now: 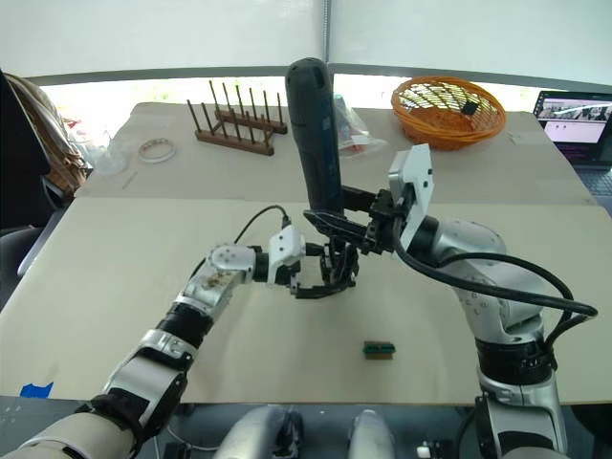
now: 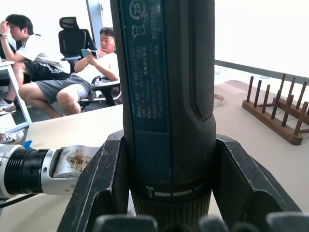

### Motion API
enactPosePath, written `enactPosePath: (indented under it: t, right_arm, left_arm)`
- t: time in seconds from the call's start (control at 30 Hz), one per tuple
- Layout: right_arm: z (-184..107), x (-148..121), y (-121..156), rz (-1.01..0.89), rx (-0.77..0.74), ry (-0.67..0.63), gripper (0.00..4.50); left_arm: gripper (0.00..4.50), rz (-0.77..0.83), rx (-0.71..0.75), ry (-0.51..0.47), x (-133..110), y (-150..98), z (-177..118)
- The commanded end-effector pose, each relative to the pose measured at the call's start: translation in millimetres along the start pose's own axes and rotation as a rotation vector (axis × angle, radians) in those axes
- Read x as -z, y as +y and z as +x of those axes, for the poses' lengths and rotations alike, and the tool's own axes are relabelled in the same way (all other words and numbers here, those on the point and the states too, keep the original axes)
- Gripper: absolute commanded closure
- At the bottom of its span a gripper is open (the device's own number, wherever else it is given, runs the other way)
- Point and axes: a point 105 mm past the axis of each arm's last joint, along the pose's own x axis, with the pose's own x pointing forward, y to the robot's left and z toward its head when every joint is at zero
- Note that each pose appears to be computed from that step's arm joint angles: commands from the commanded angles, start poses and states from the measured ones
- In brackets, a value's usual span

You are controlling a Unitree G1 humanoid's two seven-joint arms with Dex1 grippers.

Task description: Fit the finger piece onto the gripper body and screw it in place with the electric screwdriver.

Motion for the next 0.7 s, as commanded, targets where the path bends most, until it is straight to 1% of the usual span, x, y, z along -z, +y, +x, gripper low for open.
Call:
enactPosePath:
  t: [0.03, 0.23, 0.33, 0.4, 0.43, 0.6, 0.7]
  right_arm:
    - [-3.2, -8.1, 0.1, -0.034, 0.019, -0.028, 2.53]
    - [-4.9, -7.1, 0.8, -0.030, 0.033, -0.029, 2.53]
    - [-6.0, -6.9, 0.6, -0.025, 0.045, -0.037, 2.53]
    - [-6.5, -6.6, 0.3, -0.021, 0.053, -0.043, 2.53]
    - [-7.4, -5.1, -0.2, -0.016, 0.063, -0.046, 2.53]
    - [-12.1, 2.7, -0.4, 0.014, 0.109, -0.075, 2.53]
    - [-12.7, 9.9, 3.4, 0.032, 0.110, -0.080, 2.53]
  left_arm:
    - [0.00, 0.035, -0.006, -0.019, -9.0, 2.8, 5.3]
    - [0.00, 0.022, -0.016, -0.026, -8.1, 2.9, 12.3]
    - [0.84, 0.019, -0.023, -0.005, -1.6, 4.5, 13.9]
    - [1.80, 0.018, -0.034, 0.011, 2.8, 6.8, 13.6]
    - [2.16, 0.015, -0.043, 0.018, 4.8, 8.9, 12.8]
    - [2.18, 0.023, -0.042, 0.025, 6.2, 11.8, 12.5]
    - [2.18, 0.029, -0.035, 0.023, 5.5, 12.3, 11.9]
